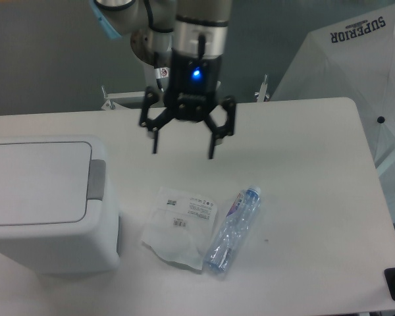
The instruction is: Open the trash can
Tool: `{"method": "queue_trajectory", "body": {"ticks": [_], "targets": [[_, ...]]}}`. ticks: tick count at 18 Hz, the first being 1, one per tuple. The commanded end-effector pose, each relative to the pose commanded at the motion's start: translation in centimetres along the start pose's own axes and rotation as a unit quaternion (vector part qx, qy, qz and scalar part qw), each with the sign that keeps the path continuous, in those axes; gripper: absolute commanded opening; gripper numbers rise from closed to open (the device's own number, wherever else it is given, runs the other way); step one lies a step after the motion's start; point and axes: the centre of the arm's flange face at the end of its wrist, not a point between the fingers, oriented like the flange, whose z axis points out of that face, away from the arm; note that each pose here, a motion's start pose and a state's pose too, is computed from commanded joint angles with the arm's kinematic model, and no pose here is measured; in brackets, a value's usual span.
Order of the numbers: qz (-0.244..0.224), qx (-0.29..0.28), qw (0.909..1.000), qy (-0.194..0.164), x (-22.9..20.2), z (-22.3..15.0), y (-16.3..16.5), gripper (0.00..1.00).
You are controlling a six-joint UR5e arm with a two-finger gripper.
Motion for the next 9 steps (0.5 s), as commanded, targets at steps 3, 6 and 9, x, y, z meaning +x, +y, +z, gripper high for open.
{"method": "queue_trajectory", "body": {"ticks": [3,6,9], "targets": [[-0.025,-0.002,0.9996,0.011,1.1,1.3,0.0,1.0],[-0.037,-0.009,0.9991,0.019,1.2,1.9,0.4,1.0],[-0.043,-0.013,0.9986,0.027,1.1,2.5,0.6,1.0]]}}
